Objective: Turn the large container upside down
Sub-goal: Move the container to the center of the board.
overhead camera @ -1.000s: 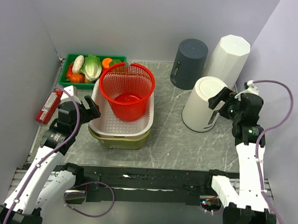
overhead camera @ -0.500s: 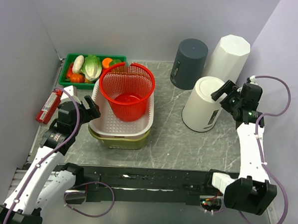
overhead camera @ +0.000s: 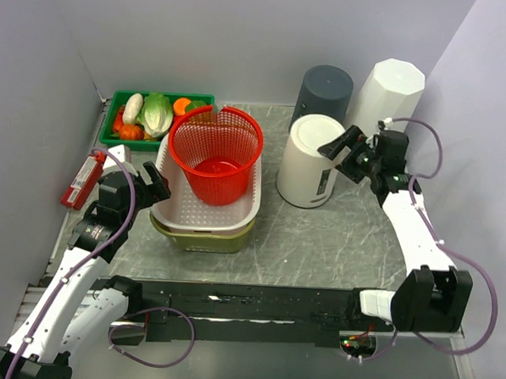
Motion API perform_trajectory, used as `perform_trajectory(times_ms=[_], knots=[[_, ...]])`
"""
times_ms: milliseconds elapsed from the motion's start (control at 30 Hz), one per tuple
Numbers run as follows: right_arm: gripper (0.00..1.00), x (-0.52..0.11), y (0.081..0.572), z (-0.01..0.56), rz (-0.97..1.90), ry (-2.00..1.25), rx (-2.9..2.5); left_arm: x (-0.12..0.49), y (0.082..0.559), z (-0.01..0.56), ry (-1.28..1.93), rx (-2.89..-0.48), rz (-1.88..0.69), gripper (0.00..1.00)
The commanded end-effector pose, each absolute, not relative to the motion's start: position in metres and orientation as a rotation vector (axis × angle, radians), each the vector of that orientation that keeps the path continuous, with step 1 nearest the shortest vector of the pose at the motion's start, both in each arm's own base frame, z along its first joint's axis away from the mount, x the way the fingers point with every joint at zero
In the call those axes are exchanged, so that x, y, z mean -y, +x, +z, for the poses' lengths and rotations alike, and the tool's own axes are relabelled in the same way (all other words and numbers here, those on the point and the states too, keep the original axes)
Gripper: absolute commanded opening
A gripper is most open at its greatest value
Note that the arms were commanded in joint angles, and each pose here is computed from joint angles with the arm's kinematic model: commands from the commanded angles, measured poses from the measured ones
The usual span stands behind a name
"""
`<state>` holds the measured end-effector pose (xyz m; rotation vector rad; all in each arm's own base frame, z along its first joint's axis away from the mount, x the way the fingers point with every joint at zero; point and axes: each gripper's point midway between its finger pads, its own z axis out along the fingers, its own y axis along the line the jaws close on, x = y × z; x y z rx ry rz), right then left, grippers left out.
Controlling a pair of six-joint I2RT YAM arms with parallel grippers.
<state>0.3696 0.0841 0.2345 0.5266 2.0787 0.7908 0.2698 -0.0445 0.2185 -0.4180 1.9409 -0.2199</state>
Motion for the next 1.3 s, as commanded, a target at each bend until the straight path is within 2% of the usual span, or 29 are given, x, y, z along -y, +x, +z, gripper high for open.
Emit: perform_trajectory(times_ms=[0,167,333,633,867,1067,1267], knots=[[1.00,-0.124,0.384,0.256,0.978,0.359,-2.074,0.043,0.273,0.231,-0.426,-1.891,-0.228,0.96],[1.00,-0.143,0.394,0.258,1.007,0.224,-2.134,0.043,0.274,0.232,-0.420,-1.890,-0.229,0.96],[1.00,-0.158,0.378,0.274,1.097,-0.003,-2.100,0.044,0.274,0.231,-0.422,-1.895,-0.230,0.96],[1.00,-0.104,0.349,0.290,0.694,0.000,-2.023,0.044,0.275,0.228,-0.420,-1.903,-0.227,0.96],[1.00,-0.071,0.331,0.246,0.530,0.100,-2.135,0.046,0.276,0.227,-0.412,-1.905,-0.233,0.96],[1.00,-0.078,0.331,0.215,0.583,0.089,-2.217,0.046,0.276,0.227,-0.412,-1.911,-0.233,0.96],[1.00,-0.087,0.361,0.199,0.594,0.100,-2.247,0.045,0.275,0.228,-0.416,-1.900,-0.231,0.96]])
